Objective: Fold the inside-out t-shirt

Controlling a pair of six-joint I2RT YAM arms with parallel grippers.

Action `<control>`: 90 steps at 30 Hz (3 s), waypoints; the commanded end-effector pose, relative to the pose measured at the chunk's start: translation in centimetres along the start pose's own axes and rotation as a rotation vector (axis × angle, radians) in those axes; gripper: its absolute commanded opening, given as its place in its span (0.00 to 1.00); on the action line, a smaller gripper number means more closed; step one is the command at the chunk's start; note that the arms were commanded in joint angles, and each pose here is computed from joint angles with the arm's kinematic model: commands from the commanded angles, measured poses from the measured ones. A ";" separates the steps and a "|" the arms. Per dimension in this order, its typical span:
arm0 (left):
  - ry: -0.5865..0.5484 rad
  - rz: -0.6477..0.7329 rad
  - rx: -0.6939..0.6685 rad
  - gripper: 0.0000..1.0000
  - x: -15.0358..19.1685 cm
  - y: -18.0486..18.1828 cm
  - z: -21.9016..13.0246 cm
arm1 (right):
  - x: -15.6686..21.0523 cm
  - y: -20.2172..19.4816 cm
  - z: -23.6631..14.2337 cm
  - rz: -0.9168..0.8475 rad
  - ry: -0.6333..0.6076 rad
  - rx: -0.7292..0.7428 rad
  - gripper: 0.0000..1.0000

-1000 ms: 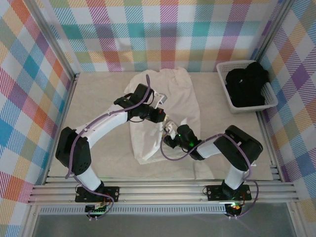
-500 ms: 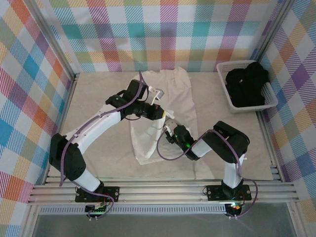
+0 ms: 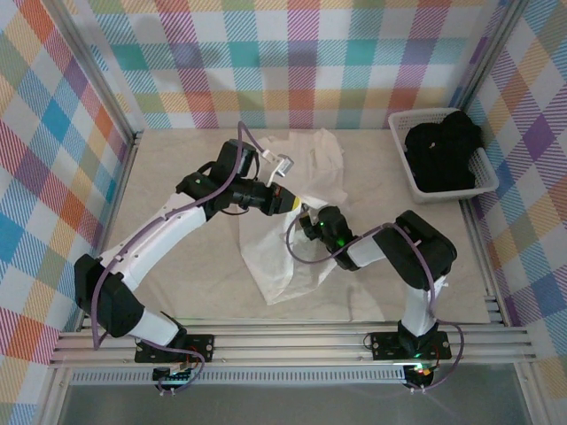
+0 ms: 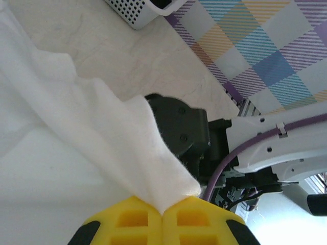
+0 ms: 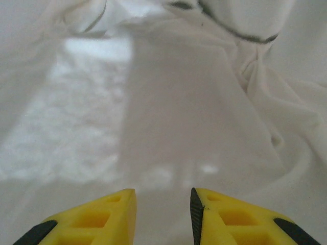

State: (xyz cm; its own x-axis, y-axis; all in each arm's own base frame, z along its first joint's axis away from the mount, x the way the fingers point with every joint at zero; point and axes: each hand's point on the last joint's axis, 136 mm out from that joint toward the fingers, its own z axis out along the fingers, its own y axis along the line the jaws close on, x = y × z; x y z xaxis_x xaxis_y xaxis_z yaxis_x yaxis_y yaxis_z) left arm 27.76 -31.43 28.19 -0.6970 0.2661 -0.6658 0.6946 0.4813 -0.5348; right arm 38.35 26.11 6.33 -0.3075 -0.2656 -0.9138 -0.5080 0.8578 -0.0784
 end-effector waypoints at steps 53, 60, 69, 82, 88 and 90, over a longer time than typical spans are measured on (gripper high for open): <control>-0.241 0.317 0.296 0.00 -5.6 -15.2 -6.6 | -0.5 -0.5 3.9 0.146 0.254 0.011 0.57; -0.298 0.318 0.144 0.00 -6.3 -13.3 -7.6 | -0.2 0.2 4.0 0.124 0.322 -0.025 0.67; -0.373 0.339 0.163 0.00 -8.9 -14.8 -8.7 | 2.3 0.7 4.5 0.124 0.483 0.013 0.86; -0.542 0.275 -0.178 0.00 -12.1 -10.6 -12.2 | 7.1 1.2 3.9 0.141 0.718 0.002 0.46; -0.656 0.136 -0.577 0.00 -12.8 -3.2 -16.2 | 8.1 2.6 1.9 0.138 0.755 -0.115 0.06; -0.668 0.084 -0.681 0.00 -12.6 -0.4 -17.2 | 6.1 3.2 1.1 0.127 0.706 -0.170 0.00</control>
State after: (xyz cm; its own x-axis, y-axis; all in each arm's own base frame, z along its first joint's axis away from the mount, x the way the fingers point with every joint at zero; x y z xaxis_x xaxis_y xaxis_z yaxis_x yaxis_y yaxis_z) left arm 30.74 -25.99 45.56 -0.3033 -0.0478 -0.9517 0.5691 0.7920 -0.2211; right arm 40.76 28.40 2.37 -0.7402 -0.3493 -0.5746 -0.4607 0.8858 0.0549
